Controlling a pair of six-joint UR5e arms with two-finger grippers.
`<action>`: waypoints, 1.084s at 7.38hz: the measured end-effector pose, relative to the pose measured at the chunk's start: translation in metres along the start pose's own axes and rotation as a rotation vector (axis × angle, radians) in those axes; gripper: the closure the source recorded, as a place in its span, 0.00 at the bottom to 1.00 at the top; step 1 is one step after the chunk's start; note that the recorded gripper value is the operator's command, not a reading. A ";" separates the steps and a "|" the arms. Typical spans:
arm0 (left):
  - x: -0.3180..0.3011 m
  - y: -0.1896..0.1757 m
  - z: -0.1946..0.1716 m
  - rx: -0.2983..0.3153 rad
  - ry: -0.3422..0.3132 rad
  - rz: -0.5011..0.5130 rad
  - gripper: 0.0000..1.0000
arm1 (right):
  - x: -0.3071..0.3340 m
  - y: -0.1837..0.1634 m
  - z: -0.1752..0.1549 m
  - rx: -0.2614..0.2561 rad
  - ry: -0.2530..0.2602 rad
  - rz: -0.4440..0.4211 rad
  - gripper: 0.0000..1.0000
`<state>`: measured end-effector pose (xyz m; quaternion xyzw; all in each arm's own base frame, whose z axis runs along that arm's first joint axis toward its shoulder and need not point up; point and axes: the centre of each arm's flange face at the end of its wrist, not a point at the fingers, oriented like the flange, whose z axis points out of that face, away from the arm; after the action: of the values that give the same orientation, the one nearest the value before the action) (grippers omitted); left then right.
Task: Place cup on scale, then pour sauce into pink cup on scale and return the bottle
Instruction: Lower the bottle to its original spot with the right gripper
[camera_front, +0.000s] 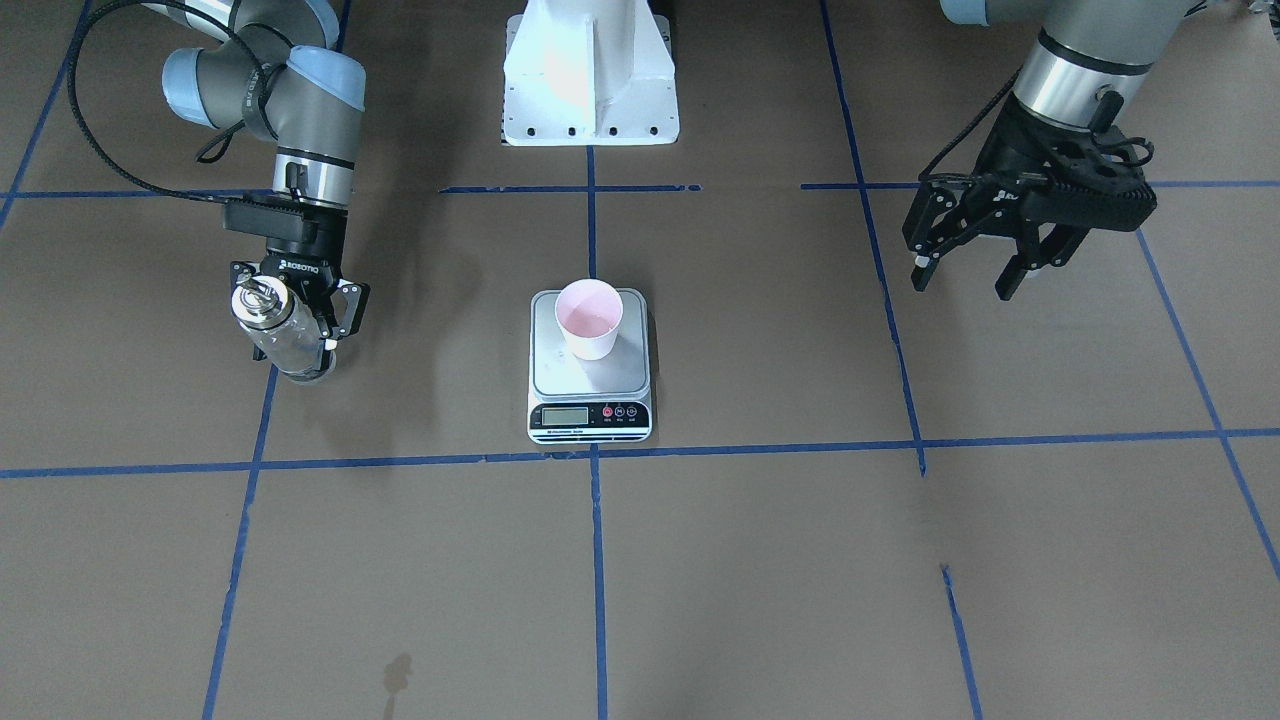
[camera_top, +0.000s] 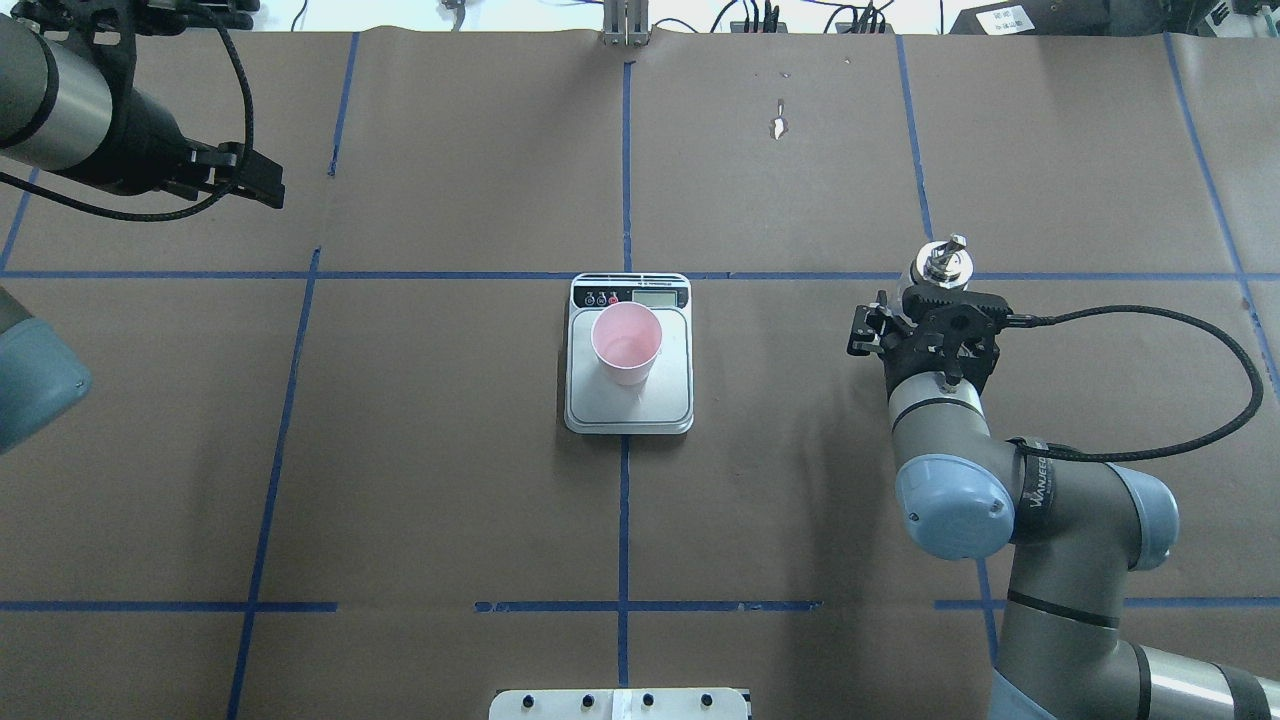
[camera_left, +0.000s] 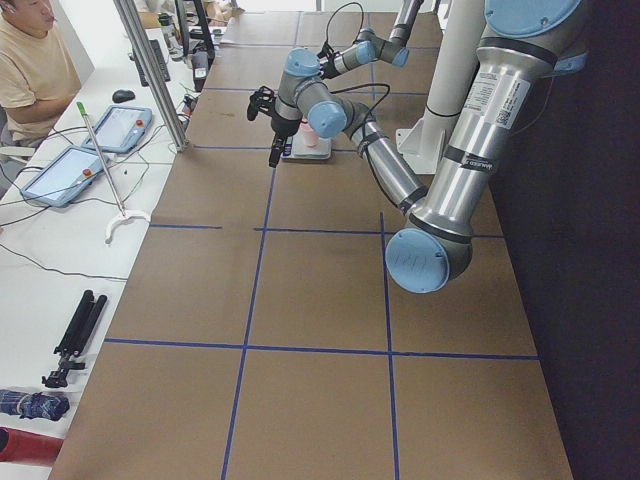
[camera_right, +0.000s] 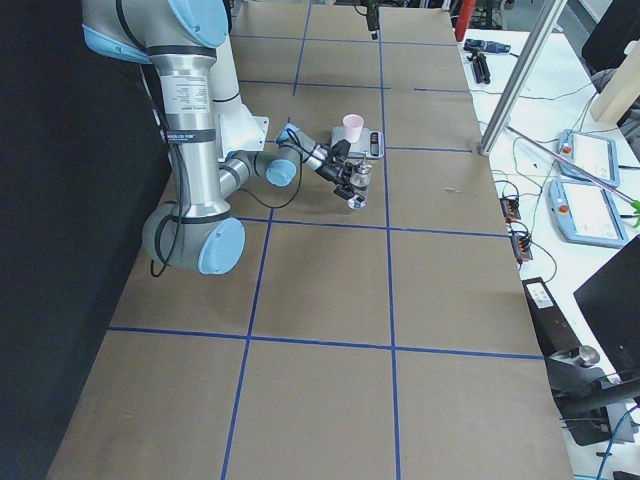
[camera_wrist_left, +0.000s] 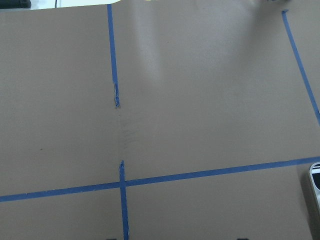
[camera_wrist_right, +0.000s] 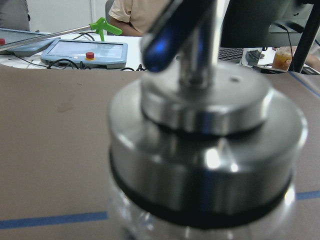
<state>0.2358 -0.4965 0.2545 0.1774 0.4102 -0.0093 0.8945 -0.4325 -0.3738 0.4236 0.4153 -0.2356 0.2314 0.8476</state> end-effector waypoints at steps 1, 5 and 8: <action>0.000 0.000 -0.001 0.001 0.001 0.000 0.16 | 0.012 0.007 0.003 0.003 0.001 -0.013 1.00; 0.001 0.000 0.000 -0.001 -0.001 0.000 0.16 | 0.008 0.027 -0.002 0.018 -0.096 -0.019 1.00; 0.000 0.000 -0.001 -0.001 -0.001 -0.001 0.16 | 0.007 0.026 -0.005 0.029 -0.118 -0.005 1.00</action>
<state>0.2355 -0.4959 0.2538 0.1770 0.4098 -0.0095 0.8948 -0.4412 -0.3540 0.4402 0.4409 -0.2806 0.2079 0.8268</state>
